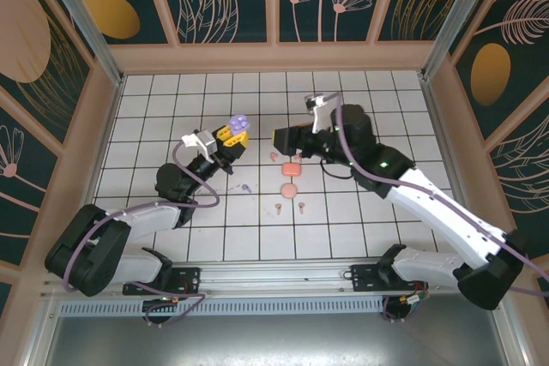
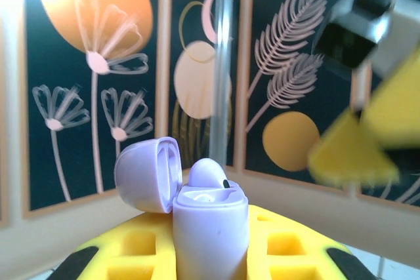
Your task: Insert the wireless bluetooth earbuds into the charging case
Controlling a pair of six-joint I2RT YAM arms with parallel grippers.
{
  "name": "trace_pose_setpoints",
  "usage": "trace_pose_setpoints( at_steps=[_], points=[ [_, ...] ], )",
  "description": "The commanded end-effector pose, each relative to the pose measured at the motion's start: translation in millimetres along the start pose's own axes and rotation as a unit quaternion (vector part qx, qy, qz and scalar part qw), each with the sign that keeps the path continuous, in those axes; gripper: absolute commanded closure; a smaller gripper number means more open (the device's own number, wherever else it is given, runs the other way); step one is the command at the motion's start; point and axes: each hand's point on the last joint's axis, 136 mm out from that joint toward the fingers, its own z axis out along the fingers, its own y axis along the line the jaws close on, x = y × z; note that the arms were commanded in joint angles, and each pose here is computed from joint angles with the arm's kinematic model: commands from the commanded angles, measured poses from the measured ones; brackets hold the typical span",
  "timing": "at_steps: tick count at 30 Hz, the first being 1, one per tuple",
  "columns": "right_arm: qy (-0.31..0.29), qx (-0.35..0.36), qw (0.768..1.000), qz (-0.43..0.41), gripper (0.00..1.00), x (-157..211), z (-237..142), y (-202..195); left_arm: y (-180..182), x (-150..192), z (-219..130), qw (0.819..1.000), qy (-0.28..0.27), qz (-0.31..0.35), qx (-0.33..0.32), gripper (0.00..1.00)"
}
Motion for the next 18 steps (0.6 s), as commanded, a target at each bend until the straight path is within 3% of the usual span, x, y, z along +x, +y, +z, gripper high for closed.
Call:
trace_pose_setpoints(
  at_steps=[1, 8, 18],
  points=[
    [0.070, 0.060, 0.995, 0.033, 0.30, 51, 31, -43, 18, -31, -9, 0.996, -0.054, 0.039, -0.063, 1.00],
    [0.179, 0.096, 0.979, -0.013, 0.42, 120, 82, -75, 33, -44, -23, 0.991, -0.072, 0.037, -0.107, 1.00],
    [0.255, 0.052, 0.953, -0.157, 0.47, 166, 134, -61, 53, -61, -37, 0.984, -0.098, 0.025, -0.145, 1.00]
  ],
)
